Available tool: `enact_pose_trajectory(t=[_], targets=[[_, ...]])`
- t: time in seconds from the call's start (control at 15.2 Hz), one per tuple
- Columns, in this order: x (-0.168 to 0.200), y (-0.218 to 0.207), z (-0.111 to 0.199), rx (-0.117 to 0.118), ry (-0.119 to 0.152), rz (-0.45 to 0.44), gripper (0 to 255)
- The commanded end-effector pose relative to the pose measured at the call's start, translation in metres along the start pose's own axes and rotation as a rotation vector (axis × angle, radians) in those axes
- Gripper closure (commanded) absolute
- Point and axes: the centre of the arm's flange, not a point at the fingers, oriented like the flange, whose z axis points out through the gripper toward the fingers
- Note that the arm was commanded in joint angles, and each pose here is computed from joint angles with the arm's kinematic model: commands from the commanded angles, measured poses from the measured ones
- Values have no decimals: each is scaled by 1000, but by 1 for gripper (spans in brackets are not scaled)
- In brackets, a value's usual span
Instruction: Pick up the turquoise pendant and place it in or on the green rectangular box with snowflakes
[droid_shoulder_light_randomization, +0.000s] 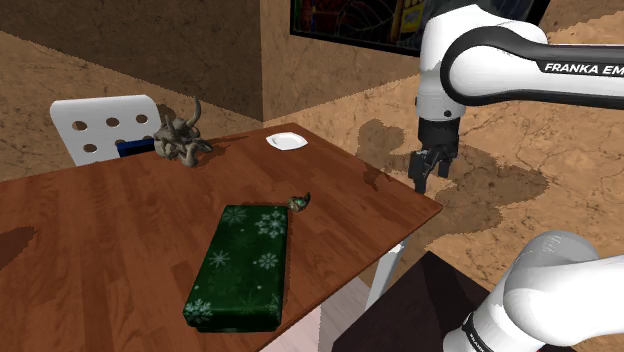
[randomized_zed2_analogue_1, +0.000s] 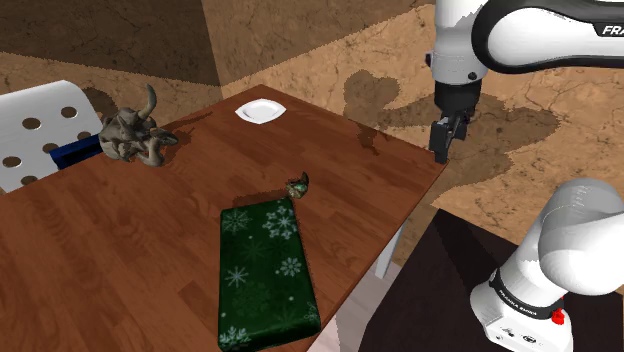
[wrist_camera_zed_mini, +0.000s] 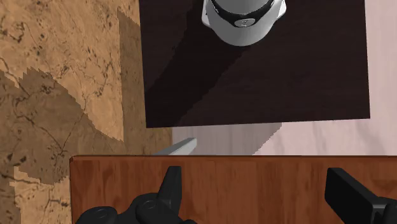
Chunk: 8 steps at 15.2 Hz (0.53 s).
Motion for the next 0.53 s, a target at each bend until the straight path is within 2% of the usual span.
enact_pose_trajectory(t=[0.0, 0.46], targets=[[0, 0, 0, 0, 0, 0, 0], [71, -47, 25, 43, -4, 138, 0]])
